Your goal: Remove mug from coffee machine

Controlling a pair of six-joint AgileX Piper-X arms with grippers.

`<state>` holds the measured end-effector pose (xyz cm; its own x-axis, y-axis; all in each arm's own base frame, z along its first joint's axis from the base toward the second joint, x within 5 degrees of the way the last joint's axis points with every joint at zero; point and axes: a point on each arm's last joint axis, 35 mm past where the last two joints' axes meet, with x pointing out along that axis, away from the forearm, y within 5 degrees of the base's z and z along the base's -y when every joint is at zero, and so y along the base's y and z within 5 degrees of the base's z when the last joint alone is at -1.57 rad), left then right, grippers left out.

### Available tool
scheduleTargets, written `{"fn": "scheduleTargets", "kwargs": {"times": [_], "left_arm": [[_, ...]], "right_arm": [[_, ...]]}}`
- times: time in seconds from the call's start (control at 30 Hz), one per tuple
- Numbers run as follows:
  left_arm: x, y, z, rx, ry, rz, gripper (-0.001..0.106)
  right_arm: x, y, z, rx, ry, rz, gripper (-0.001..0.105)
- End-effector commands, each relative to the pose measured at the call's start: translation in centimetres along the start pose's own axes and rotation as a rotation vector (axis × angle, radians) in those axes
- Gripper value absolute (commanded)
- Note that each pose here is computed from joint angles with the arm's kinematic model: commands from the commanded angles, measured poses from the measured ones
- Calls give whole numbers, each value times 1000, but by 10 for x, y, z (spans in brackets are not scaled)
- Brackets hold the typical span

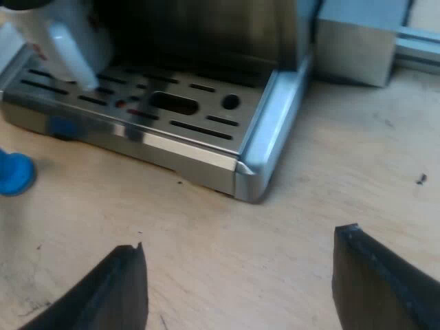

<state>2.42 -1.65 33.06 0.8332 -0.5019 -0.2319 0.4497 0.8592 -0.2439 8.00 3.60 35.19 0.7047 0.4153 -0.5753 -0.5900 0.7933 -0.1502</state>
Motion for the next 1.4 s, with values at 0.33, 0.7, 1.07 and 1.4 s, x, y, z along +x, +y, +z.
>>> {"fn": "scheduleTargets", "kwargs": {"times": [0.33,0.7,1.07,1.4], "left_arm": [[26,5,-6,97,-82,-110,80],[59,19,-44,83,-28,-135,80],[62,21,-49,79,-12,-138,80],[62,21,-51,75,0,-136,80]], "right_arm": [[30,18,40,-155,-167,171,59],[73,30,51,-185,-87,241,59],[102,53,54,-248,-84,254,59],[131,75,27,-150,-276,223,59]]}}
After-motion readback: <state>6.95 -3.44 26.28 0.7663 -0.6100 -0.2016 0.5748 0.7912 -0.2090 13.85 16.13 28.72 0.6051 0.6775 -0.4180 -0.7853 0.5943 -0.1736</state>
